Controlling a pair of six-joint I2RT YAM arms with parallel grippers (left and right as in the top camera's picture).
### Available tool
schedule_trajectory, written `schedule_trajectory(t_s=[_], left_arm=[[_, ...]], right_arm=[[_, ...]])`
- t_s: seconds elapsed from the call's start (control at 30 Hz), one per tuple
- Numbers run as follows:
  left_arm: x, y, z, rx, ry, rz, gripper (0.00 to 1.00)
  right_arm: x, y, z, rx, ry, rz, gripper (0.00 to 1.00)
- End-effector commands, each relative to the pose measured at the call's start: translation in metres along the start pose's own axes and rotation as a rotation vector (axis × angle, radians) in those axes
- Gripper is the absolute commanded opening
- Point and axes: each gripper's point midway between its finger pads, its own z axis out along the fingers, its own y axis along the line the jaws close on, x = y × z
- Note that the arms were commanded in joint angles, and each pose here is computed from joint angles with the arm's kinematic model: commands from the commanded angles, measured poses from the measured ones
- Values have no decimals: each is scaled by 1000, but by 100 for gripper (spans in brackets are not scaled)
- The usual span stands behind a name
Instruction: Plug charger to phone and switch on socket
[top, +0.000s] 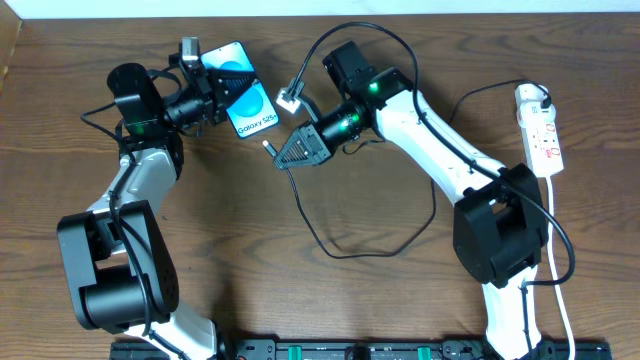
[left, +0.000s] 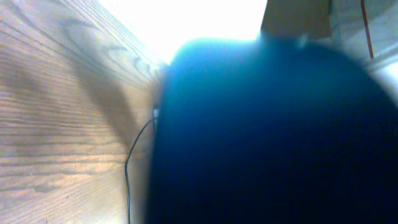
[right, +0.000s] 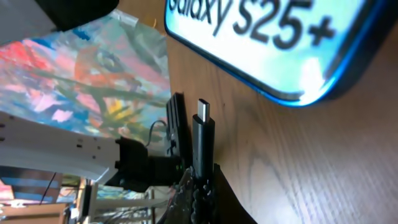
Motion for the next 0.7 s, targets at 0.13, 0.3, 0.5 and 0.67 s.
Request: schedule_trajectory(t_s=[0.13,0.3,0.5,0.67], left_arm=[[-9,-3,-1,-6,-41,0,7],[-9,-3,-1,-6,-41,-3,7],[-9,-3,-1,-6,-41,-7,7],[-9,-3,-1,-6,-41,-7,7]], right_arm=[[-8,1,0,-30,-24,34,1],[-14,0,-1,-29,-40,42,1],[-20,-1,-1,-23,-57,61,1],[-21,-2,-3,-21,-61,78,1]])
